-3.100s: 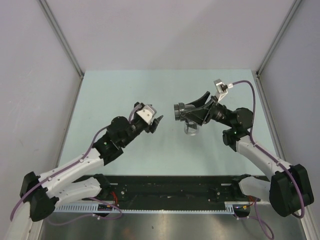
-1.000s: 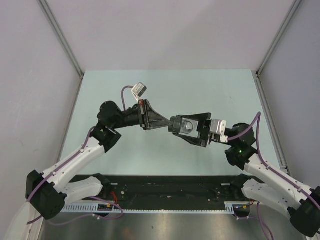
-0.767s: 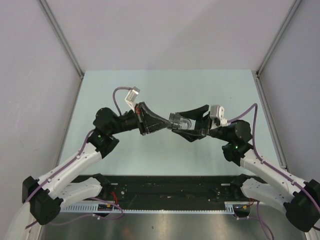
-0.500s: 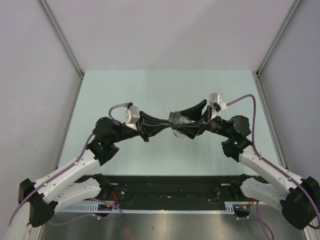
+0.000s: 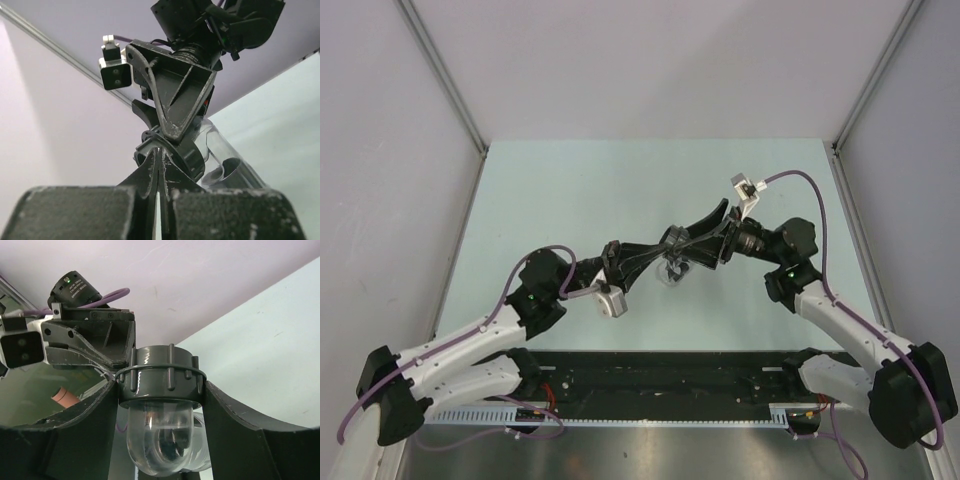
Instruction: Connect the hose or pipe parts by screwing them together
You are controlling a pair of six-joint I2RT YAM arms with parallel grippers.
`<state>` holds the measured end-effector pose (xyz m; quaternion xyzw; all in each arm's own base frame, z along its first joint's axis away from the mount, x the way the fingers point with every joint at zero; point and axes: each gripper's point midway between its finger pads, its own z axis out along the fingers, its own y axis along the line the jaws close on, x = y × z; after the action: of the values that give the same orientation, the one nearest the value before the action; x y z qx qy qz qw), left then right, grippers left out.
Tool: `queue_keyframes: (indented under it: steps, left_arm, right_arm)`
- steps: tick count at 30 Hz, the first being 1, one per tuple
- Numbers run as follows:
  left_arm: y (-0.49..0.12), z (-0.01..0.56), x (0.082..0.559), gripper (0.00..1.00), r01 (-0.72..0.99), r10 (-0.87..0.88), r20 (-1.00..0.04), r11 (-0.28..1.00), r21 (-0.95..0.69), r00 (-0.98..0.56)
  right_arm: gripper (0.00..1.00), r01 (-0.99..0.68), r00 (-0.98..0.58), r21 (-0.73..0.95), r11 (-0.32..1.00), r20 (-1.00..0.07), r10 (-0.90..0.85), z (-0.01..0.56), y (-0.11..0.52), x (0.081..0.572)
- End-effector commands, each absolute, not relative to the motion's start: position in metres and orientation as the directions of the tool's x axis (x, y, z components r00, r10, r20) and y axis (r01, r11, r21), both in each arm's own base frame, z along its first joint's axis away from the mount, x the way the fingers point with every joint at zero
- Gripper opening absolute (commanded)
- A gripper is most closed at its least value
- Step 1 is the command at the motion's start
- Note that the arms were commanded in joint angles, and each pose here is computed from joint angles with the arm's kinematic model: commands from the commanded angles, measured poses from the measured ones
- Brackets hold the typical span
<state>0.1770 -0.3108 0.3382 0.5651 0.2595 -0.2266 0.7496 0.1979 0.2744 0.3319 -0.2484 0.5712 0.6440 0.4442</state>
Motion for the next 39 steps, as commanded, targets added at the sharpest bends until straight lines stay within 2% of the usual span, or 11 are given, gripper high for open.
queue_keyframes:
  steps: [1, 5, 9, 11, 15, 17, 20, 26, 30, 33, 39]
  left_arm:
    - [-0.306, 0.283, 0.204, 0.01, 0.547, 0.167, -0.574, 0.185, 0.817, 0.801]
    - [-0.297, 0.289, 0.214, 0.03, 0.553, 0.209, -0.603, 0.253, 0.794, 0.770]
    - [-0.279, 0.311, 0.219, 0.46, 0.617, 0.173, -0.704, 0.371, 0.694, 0.688]
    - [-0.273, 0.317, 0.217, 0.54, 0.687, 0.117, -0.784, 0.415, 0.596, 0.609]
    - [-0.254, 0.327, 0.230, 0.86, 0.719, 0.053, -0.888, 0.565, 0.404, 0.457]
    - [-0.247, 0.326, 0.238, 0.89, 0.725, 0.012, -0.934, 0.627, 0.286, 0.358]
    - [-0.230, 0.319, 0.261, 0.91, 0.665, -0.009, -0.978, 0.734, 0.137, 0.211]
    - [-0.181, 0.285, 0.298, 0.92, 0.471, -0.085, -0.972, 0.863, -0.182, -0.220]
    - [-0.143, 0.268, 0.300, 0.91, 0.330, -0.151, -0.956, 0.915, -0.232, -0.253]
    - [-0.133, 0.258, 0.294, 0.91, 0.304, -0.140, -0.959, 0.929, -0.213, -0.245]
    - [-0.129, 0.240, 0.290, 0.91, 0.285, -0.131, -0.954, 0.935, -0.209, -0.270]
  right_arm:
    - [0.00, -0.914, -0.404, 0.381, -0.137, -0.880, 0.251, 0.380, 0.272, 0.153]
    - [0.00, -0.924, -0.383, 0.375, -0.078, -0.893, 0.236, 0.368, 0.272, 0.164]
    - [0.00, -0.921, -0.363, 0.386, 0.058, -0.900, 0.239, 0.353, 0.260, 0.192]
    - [0.00, -0.890, -0.383, 0.425, 0.164, -0.893, 0.237, 0.338, 0.255, 0.216]
    - [0.00, -0.739, -0.457, 0.502, 0.449, -0.864, 0.214, 0.293, 0.238, 0.268]
    - [0.00, -0.593, -0.463, 0.498, 0.632, -0.854, 0.238, 0.270, 0.220, 0.306]
    - [0.00, -0.401, -0.483, 0.431, 0.808, -0.849, 0.213, 0.241, 0.191, 0.340]
    - [0.02, -0.182, -0.492, 0.220, 0.958, -0.864, 0.104, 0.183, 0.167, 0.381]
    - [0.03, -0.108, -0.549, 0.072, 0.991, -0.836, 0.001, 0.145, 0.172, 0.390]
    - [0.10, -0.076, -0.565, -0.029, 0.997, -0.822, -0.067, 0.124, 0.184, 0.395]
    - [0.39, -0.046, -0.617, -0.008, 0.999, -0.786, -0.035, 0.094, 0.217, 0.399]
